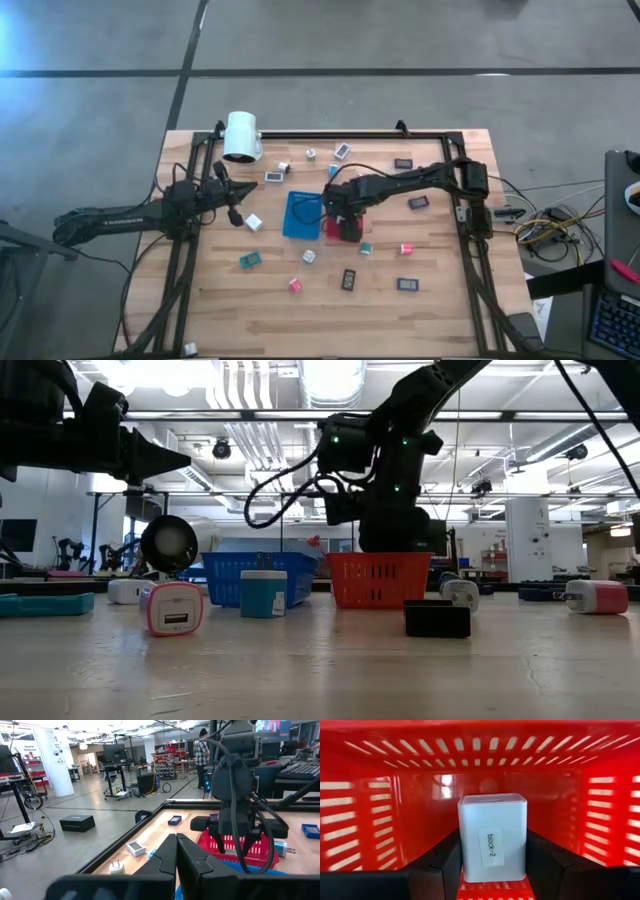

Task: Pick & Place Office items
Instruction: Put the white charger adapter into the red bin, then put the white digital clock into the blue bin

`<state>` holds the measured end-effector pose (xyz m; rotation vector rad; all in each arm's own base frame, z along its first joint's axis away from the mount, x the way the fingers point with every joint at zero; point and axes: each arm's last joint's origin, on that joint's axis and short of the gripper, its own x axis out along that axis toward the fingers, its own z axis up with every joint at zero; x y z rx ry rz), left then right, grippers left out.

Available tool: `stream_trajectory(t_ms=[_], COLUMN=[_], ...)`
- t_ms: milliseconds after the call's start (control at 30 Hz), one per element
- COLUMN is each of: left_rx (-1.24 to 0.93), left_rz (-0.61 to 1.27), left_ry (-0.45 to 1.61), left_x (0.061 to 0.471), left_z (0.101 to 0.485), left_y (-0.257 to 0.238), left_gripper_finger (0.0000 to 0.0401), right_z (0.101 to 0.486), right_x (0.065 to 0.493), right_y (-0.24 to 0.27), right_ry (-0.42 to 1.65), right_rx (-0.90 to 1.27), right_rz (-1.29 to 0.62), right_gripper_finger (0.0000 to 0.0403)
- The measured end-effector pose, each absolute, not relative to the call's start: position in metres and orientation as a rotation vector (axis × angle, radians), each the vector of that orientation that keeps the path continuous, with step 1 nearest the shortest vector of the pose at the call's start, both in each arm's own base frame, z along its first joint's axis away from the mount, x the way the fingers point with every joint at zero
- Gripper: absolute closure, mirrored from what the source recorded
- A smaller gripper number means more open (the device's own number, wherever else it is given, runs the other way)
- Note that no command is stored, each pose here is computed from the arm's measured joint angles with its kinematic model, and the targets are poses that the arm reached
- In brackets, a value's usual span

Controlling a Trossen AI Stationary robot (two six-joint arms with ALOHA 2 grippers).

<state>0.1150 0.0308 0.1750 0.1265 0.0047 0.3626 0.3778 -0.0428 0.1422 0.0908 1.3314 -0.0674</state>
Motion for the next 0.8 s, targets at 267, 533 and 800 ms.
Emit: stream_trajectory(t_ms=[267, 533, 800], left_rx=[0.126, 0.126, 0.126], left_rz=[0.362, 0.362, 0.363], left_ry=[0.004, 0.004, 0.004], left_x=[0.115, 0.115, 0.115], left_z=[0.175, 0.175, 0.175], left_y=[0.031, 0.031, 0.031], left_gripper_finger=[0.0392, 0.0392, 0.0392], right_z=[0.142, 0.158, 0.161], right_x=[0.378, 0.375, 0.374], right_y=[-0.043, -0.043, -0.043], right_ry=[1.331, 1.291, 1.282], right_rx=[0.081, 0.067, 0.066], right_rz=[-0.06, -0.056, -0.059], right_gripper_finger=[0.0229, 0.0196, 0.0181])
